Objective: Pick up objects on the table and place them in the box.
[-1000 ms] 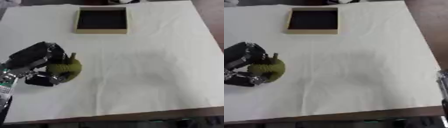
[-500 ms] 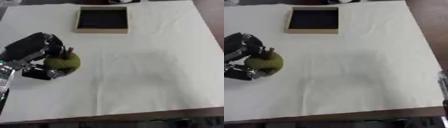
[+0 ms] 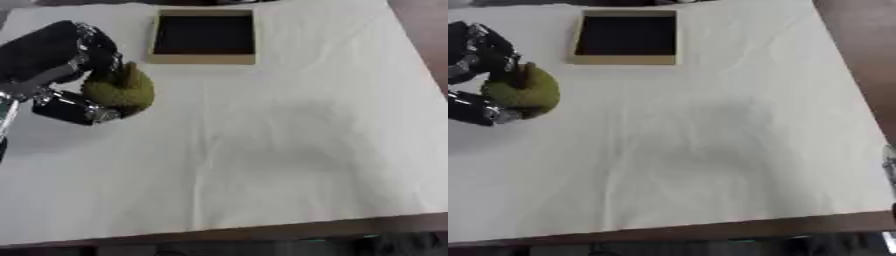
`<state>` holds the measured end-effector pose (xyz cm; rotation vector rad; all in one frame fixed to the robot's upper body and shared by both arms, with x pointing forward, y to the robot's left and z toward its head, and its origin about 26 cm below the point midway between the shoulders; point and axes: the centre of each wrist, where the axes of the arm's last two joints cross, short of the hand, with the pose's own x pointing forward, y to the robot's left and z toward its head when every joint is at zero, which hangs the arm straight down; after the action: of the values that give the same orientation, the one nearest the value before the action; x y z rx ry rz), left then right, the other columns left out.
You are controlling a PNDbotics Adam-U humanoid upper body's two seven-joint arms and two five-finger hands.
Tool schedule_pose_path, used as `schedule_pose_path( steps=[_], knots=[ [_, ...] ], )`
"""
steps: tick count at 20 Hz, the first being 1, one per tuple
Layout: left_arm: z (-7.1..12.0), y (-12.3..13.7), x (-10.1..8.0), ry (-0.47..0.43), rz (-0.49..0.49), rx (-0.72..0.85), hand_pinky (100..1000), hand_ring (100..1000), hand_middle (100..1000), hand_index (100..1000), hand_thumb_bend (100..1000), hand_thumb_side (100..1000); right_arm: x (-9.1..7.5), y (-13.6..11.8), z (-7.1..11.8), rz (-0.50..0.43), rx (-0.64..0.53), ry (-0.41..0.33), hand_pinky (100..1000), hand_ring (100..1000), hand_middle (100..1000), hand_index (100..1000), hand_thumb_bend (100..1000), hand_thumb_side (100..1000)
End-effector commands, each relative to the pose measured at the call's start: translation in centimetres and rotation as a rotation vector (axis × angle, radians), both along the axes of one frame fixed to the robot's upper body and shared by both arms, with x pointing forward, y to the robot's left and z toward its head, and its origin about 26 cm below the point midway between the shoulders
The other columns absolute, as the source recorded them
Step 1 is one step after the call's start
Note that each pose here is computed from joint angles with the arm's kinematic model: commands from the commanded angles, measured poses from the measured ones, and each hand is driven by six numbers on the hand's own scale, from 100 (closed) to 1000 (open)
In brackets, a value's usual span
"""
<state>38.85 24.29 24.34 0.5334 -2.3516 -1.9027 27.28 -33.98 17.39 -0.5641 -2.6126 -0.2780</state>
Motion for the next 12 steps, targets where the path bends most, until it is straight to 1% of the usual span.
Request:
schedule_pose_path(
  steps=[1, 7, 11, 12],
  knots=[
    [1.7, 1.6, 0.8, -0.049, 0.017, 0.006, 124, 100, 200, 433, 329, 100, -0.1, -0.1, 1.0, 0.002, -0.022, -0.037, 743, 671, 572, 725, 100, 502],
    [3.6, 3.2, 2.9, -0.075, 0.024, -0.04, 128, 100, 202, 436, 333, 100, 0.1, 0.1, 1.3, 0.013, -0.015, -0.047, 743, 671, 573, 725, 100, 501],
    [4.5, 4.1, 4.5, -0.081, 0.079, -0.065, 130, 100, 202, 435, 341, 100, 0.2, 0.2, 1.5, 0.024, -0.011, -0.06, 742, 670, 573, 725, 100, 489],
    [4.5, 4.3, 4.9, -0.081, 0.097, -0.069, 131, 100, 202, 436, 326, 100, 0.3, 0.3, 1.6, 0.027, -0.01, -0.063, 742, 670, 573, 725, 100, 487]
  ],
)
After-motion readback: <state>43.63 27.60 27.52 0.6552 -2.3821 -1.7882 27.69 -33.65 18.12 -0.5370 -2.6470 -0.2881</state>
